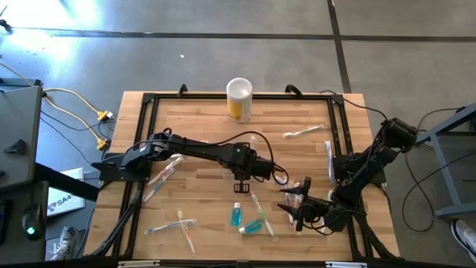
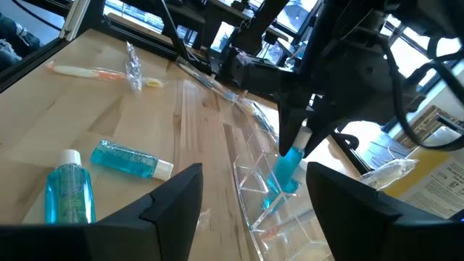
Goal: Pick & Place toothbrushing station
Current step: Put the blue mouthwash into the middle part of the transparent organizer, then put the blue toothbrush into the left part of the transparent organizer
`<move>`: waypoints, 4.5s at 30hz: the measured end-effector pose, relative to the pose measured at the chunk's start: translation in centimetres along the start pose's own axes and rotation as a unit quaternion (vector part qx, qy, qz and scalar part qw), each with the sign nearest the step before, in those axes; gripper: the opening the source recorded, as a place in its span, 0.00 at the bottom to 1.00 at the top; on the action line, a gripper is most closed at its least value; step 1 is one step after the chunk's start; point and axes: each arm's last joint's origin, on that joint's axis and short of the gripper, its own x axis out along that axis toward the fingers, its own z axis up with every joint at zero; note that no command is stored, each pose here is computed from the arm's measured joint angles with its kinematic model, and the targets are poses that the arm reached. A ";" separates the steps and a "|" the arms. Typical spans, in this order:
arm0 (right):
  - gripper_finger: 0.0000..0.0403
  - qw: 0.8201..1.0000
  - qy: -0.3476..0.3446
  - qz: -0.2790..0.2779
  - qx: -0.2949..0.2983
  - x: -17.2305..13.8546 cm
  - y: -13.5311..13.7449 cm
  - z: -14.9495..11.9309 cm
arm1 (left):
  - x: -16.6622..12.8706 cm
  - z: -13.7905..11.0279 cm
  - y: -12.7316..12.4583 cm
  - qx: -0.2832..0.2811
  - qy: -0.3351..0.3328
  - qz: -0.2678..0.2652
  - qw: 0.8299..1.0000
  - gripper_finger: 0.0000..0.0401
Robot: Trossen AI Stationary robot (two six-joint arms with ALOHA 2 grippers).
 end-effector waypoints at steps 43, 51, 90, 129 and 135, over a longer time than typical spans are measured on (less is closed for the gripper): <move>0.59 1.000 0.013 0.017 0.008 0.4 -0.1 -0.4 | 3.9 0.1 0.7 -0.003 0.070 -0.006 0.998 0.22; 0.59 1.000 0.013 0.018 0.008 0.4 -0.1 -0.4 | 3.9 0.1 0.8 -0.004 0.066 0.014 0.998 0.30; 0.59 1.000 0.015 0.018 0.006 0.4 -0.1 -0.5 | 0.0 0.8 0.4 -0.012 0.028 0.002 1.000 0.43; 0.59 0.998 0.031 0.044 0.019 0.3 0.1 -1.0 | -9.5 -7.4 -0.5 -0.048 0.024 0.026 0.998 0.43; 0.59 0.998 0.031 0.044 0.022 0.3 0.1 -0.9 | -8.1 -13.1 2.7 -0.138 0.083 0.063 0.985 0.43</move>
